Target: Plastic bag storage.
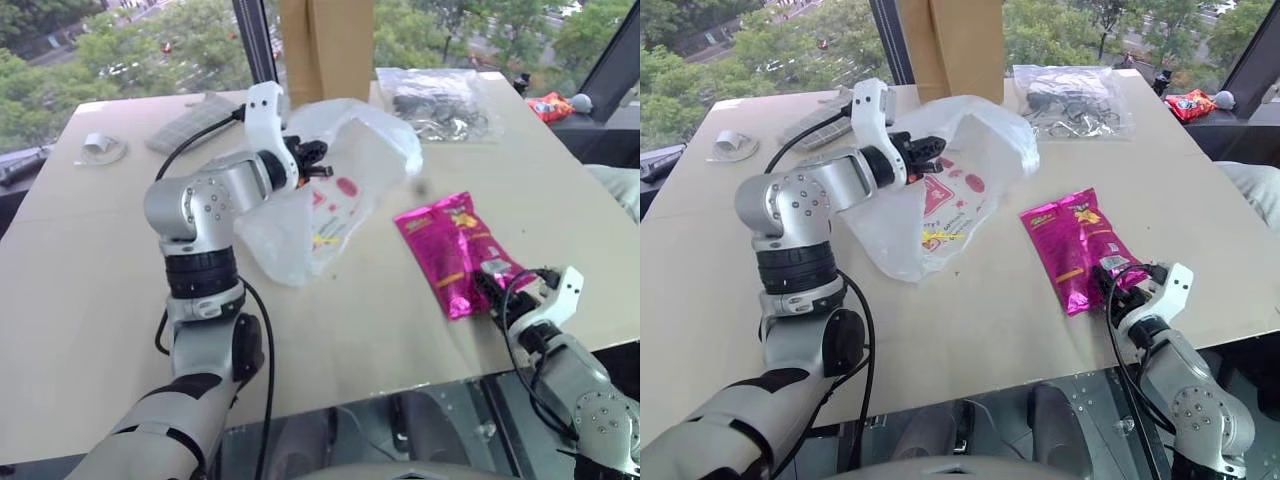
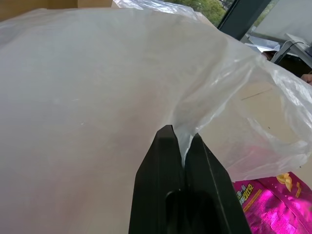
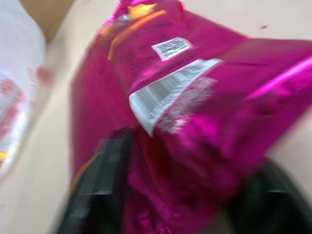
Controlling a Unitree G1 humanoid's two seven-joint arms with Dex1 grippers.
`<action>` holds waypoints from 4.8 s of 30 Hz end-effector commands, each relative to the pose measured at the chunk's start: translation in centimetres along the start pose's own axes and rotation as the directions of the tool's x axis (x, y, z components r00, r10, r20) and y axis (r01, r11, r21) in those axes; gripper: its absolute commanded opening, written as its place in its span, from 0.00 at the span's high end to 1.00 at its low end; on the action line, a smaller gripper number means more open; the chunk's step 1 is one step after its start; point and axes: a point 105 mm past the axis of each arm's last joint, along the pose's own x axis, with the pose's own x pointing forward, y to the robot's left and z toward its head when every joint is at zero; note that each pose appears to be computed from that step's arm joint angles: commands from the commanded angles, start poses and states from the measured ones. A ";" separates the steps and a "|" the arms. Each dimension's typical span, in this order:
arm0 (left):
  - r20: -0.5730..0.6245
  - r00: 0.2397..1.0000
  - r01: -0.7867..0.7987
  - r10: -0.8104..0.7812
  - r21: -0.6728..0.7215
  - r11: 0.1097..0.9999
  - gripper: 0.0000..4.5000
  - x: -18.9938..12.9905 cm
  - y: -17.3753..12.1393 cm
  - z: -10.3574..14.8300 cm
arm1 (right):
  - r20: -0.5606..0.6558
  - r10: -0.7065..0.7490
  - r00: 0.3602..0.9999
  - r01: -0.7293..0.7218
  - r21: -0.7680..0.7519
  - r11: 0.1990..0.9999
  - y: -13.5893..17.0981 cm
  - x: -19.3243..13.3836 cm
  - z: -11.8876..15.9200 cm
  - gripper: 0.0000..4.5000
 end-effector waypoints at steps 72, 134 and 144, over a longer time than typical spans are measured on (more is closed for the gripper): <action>0.067 0.965 0.239 -0.254 0.174 0.955 1.00 -3.3 -2.1 -1.1 | -0.155 0.668 0.727 -0.619 -0.570 0.541 22.5 9.0 2.5 0.23; 0.184 0.894 0.422 -0.409 -0.036 0.906 0.99 -10.4 -1.8 -7.7 | 0.056 0.372 0.927 -0.214 -0.735 0.644 13.8 10.6 10.3 1.00; 0.553 0.665 0.593 -0.502 0.016 0.805 0.99 -11.9 -1.3 11.3 | 0.353 0.517 0.780 -0.155 -0.691 0.706 18.8 5.6 24.5 1.00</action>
